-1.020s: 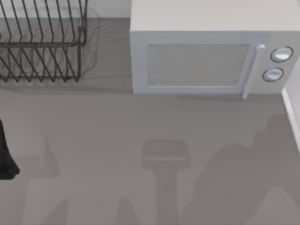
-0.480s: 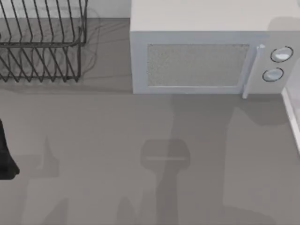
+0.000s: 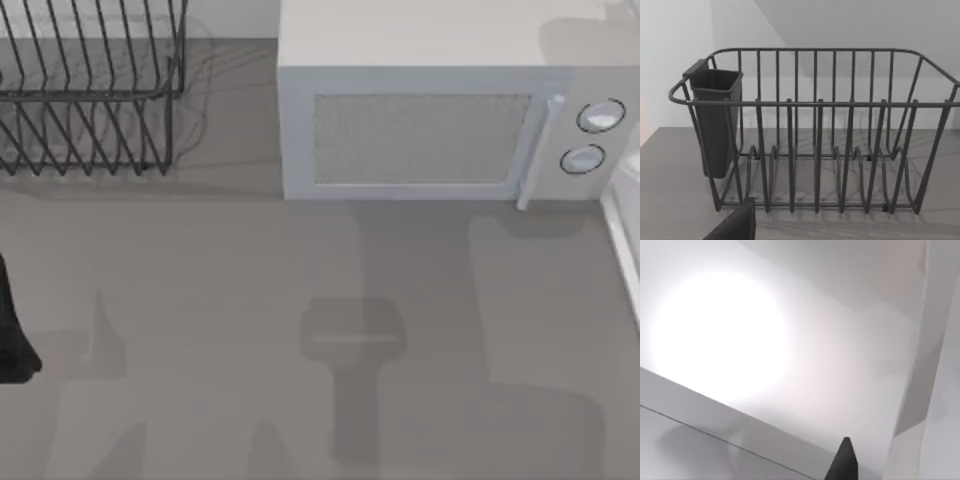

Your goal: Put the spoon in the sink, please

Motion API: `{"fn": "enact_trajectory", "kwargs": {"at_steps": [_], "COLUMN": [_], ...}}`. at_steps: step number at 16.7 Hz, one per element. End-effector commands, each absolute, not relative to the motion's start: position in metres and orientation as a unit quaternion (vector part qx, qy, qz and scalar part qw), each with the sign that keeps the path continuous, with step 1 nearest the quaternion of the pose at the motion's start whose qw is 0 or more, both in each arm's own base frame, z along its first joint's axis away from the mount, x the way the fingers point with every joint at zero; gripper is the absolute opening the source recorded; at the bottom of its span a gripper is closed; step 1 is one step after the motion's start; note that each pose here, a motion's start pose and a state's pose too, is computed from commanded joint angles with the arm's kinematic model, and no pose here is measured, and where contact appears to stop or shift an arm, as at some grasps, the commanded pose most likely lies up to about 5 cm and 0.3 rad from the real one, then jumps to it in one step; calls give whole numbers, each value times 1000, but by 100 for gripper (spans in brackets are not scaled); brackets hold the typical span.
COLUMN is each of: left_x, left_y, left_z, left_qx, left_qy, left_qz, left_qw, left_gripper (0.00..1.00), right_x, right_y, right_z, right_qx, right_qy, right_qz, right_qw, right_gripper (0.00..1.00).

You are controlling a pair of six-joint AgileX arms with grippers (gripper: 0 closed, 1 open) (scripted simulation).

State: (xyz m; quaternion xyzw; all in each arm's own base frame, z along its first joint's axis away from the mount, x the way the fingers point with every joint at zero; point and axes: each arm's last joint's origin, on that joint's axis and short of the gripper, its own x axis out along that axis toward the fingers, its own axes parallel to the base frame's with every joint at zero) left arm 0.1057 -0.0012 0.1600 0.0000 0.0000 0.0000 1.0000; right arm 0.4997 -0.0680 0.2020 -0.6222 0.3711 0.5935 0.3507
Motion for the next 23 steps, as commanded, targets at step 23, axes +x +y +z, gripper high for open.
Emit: {"fn": "enact_trajectory", "kwargs": {"at_steps": [23], "left_x": [106], "left_y": [-1], "left_z": [160], "left_qx": [0], "left_qy": [0], "left_qz": [0], "left_qw": [1000], "left_gripper": [100], "right_x": [500], "right_y": [-68], "right_z": [158], "right_qx": [-622], "right_qy": [371], "right_qz": [594], "right_qw": [351], "right_gripper": [15]}}
